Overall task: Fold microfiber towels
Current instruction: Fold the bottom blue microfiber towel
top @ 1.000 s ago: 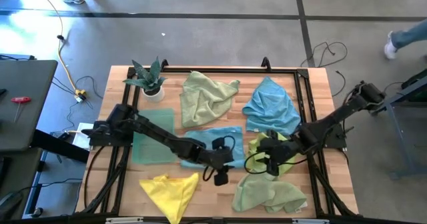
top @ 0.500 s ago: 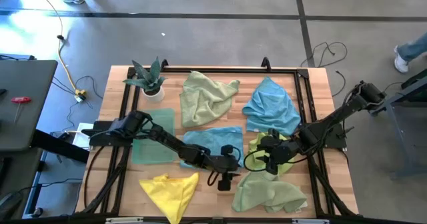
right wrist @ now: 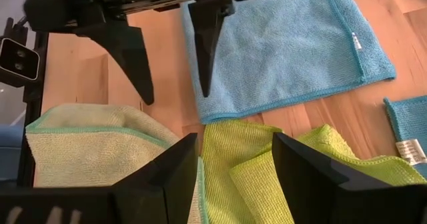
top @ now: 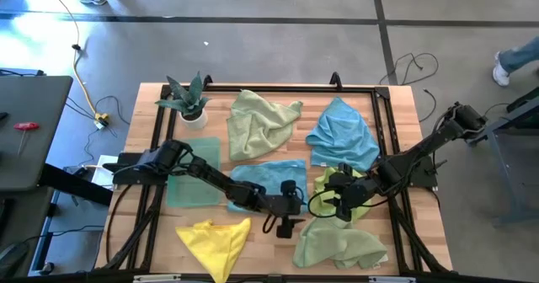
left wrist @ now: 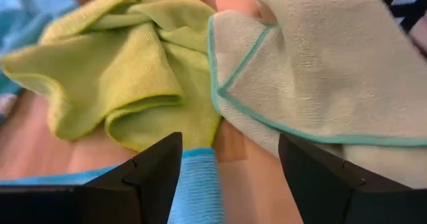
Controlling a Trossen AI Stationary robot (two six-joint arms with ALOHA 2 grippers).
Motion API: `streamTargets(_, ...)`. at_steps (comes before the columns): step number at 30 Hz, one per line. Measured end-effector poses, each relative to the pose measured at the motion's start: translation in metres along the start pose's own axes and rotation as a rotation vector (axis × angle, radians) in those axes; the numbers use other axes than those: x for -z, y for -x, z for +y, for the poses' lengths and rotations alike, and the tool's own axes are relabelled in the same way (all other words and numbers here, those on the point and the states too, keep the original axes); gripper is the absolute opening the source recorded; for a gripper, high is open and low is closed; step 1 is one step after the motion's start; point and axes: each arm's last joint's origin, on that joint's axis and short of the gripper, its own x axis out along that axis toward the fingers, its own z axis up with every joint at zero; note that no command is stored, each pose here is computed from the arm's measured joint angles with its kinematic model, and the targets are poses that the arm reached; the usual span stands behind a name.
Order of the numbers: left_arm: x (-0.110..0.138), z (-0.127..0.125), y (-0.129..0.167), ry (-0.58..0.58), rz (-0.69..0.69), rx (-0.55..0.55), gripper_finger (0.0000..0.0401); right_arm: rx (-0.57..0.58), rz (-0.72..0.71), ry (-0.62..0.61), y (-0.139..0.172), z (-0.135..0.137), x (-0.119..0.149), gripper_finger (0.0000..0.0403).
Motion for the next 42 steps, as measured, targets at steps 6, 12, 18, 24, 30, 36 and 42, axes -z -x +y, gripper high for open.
streamTargets(6,0.009,0.001,-0.004,0.035,0.029,-0.102,0.0239,-0.001,-0.001,0.000,0.000,0.000,0.000,0.0183)
streamTargets(12,0.016,0.001,-0.011,0.032,0.012,-0.123,0.0241,-0.004,-0.005,-0.001,0.000,0.000,0.000,0.0183)
streamTargets(18,0.029,0.000,-0.019,0.063,0.049,-0.102,0.0241,-0.004,-0.005,-0.001,0.000,0.000,-0.001,0.0183)
streamTargets(24,0.035,0.001,-0.021,0.113,0.064,-0.149,0.0240,-0.005,-0.006,-0.002,0.000,0.001,-0.001,0.0183)
streamTargets(30,0.037,0.013,-0.022,0.276,0.109,-0.202,0.0201,-0.005,-0.006,-0.002,0.000,0.001,-0.001,0.0183)
streamTargets(36,0.037,0.014,-0.021,0.282,0.117,-0.195,0.0100,-0.004,-0.005,-0.002,0.000,0.000,-0.001,0.0183)
streamTargets(42,0.035,0.012,-0.021,0.297,0.094,-0.161,0.0008,-0.004,-0.006,-0.002,0.000,0.000,-0.001,0.0183)
